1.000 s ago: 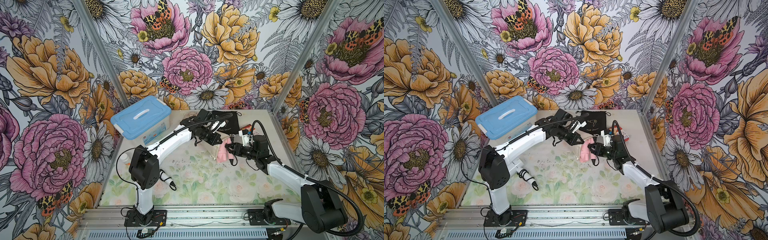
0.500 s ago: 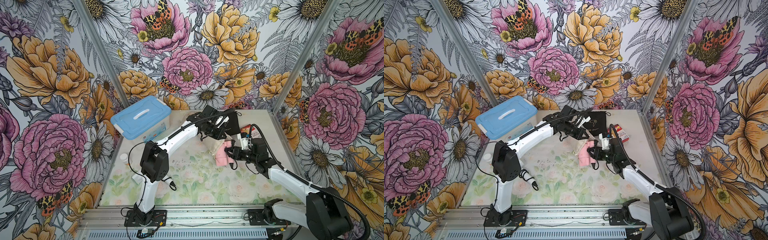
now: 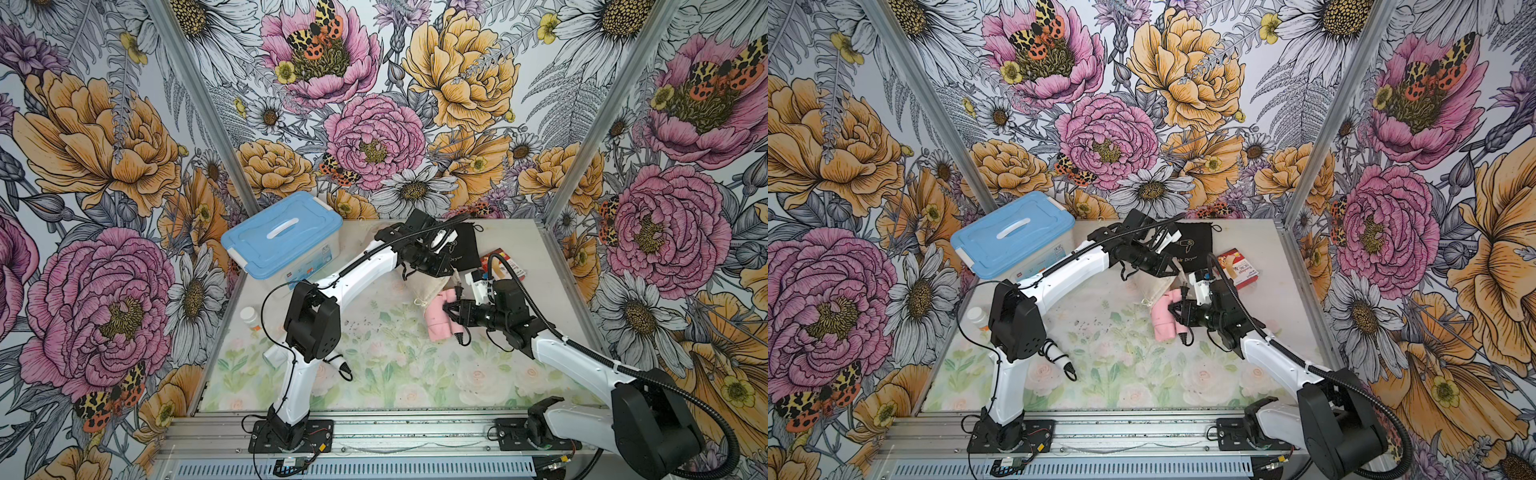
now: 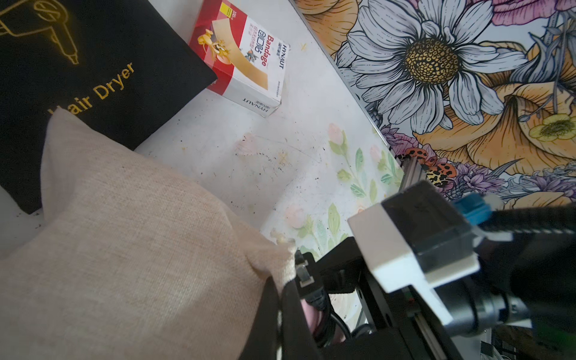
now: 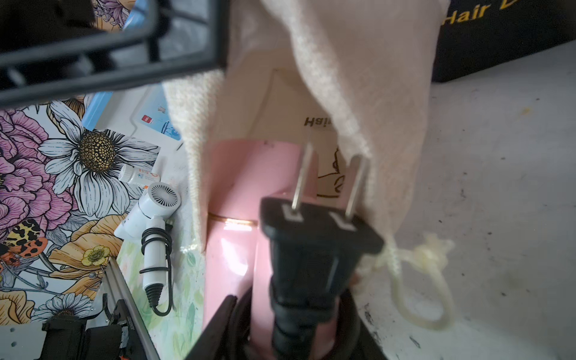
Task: Pack away hair dryers
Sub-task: Place the hair dryer in the drawstring bag.
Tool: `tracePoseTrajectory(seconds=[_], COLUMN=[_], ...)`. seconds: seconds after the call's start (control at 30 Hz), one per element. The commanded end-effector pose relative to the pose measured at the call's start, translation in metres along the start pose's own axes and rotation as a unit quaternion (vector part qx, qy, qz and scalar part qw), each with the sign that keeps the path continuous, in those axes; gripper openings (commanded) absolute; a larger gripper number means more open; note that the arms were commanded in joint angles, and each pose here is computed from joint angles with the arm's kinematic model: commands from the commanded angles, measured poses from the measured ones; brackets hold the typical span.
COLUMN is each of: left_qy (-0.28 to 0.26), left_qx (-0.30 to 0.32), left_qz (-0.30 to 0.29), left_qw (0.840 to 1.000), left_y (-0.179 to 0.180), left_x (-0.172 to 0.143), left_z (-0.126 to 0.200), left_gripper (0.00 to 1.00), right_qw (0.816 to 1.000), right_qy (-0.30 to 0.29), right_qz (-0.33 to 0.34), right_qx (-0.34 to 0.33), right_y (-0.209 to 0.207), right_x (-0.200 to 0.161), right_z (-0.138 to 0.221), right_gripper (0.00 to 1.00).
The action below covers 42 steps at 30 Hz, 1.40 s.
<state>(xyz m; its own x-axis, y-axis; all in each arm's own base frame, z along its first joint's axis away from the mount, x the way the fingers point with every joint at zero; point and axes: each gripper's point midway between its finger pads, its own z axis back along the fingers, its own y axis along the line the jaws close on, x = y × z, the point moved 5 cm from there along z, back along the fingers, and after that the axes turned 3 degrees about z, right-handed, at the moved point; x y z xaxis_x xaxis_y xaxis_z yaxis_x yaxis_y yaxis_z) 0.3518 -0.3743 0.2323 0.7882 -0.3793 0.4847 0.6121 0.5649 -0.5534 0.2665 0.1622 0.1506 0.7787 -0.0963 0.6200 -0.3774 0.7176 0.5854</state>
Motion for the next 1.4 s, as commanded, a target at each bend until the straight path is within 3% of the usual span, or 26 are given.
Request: tracePoseTrajectory(seconds=[0.0,0.5,0.93,1.37], left_qy=[-0.021,0.003,0.013,-0.004], left_qx=[-0.028,-0.048,-0.031,-0.042], left_qz=[-0.019,-0.026,0.001,-0.017], left_qw=[0.999,0.999,0.999,0.999], left_y=[-0.02,-0.034,-0.005,-0.019], left_x=[0.011,-0.001,0.0,0.005], left_z=[0.009,-0.007,-0.025,-0.002], left_gripper=[0.0,0.0,0.0,0.0], right_qw=[0.998,0.998,0.998,0.998], right_qy=[-0.029,-0.019,-0.02,-0.04], right_qz=[0.034,0.035,0.046,0.03], right_qx=[0.035,0.038,0.035,0.041], right_y=[0.015,0.015,0.021,0.019], right_x=[0.019,0.025,0.022,0.021], right_z=[-0.003,-0.007,0.002,-0.002], right_gripper=[0.11,0.11,0.11,0.11])
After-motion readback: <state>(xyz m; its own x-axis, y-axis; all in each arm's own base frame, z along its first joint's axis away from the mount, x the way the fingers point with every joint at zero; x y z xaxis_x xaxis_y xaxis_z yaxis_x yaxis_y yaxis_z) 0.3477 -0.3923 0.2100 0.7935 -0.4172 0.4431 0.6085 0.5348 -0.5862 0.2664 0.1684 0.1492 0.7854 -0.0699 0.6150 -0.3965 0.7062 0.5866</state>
